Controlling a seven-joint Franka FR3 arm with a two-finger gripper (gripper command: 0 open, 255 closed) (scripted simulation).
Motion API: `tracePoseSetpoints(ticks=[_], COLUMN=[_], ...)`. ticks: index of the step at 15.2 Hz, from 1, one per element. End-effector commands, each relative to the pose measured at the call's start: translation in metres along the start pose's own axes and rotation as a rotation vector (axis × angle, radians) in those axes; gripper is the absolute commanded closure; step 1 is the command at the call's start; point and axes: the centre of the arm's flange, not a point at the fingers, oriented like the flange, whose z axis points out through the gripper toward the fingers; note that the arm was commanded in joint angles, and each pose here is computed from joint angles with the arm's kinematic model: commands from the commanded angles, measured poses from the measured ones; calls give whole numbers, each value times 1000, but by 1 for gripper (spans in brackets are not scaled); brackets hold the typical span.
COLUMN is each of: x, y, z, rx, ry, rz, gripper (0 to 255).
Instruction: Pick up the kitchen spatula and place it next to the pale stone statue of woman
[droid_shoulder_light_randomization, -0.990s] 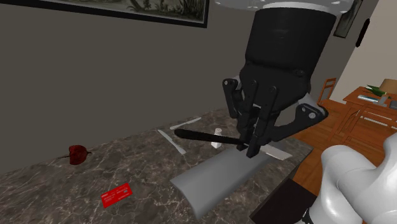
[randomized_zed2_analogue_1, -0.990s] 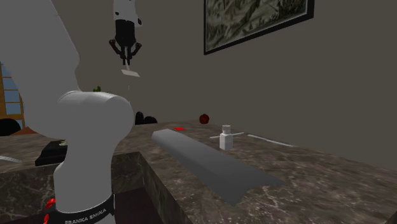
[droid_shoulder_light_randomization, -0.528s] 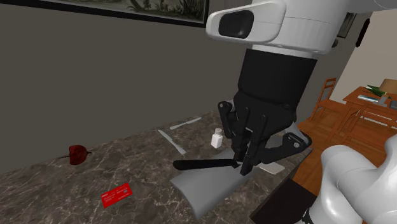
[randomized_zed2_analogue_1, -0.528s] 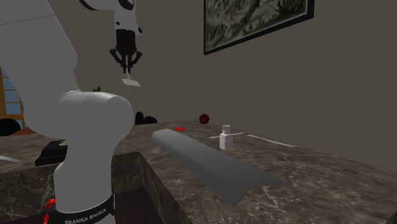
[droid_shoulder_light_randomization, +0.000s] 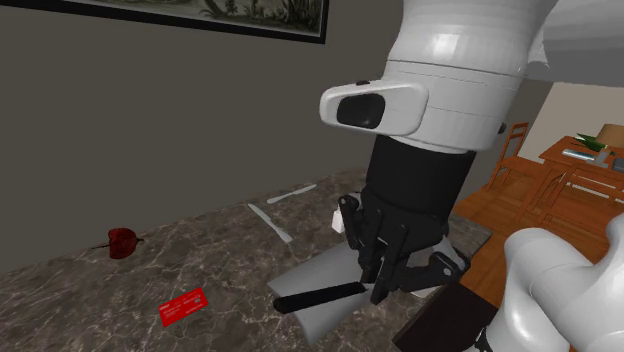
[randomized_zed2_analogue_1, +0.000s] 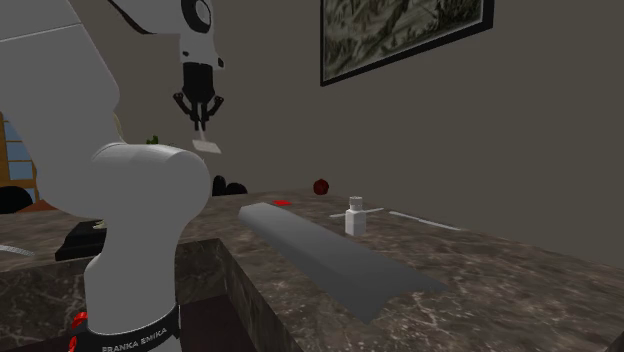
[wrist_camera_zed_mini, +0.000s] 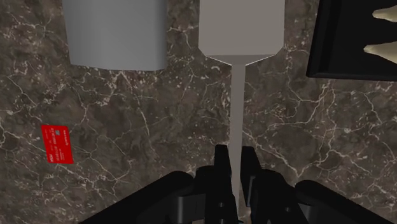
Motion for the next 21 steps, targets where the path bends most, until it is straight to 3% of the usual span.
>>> tracePoseSetpoints(ticks=[1, 21], x=[0, -7], y=[0, 0], z=[11, 116], rx=[0, 0], ry=[0, 0], rz=[0, 0], gripper=[255, 255])
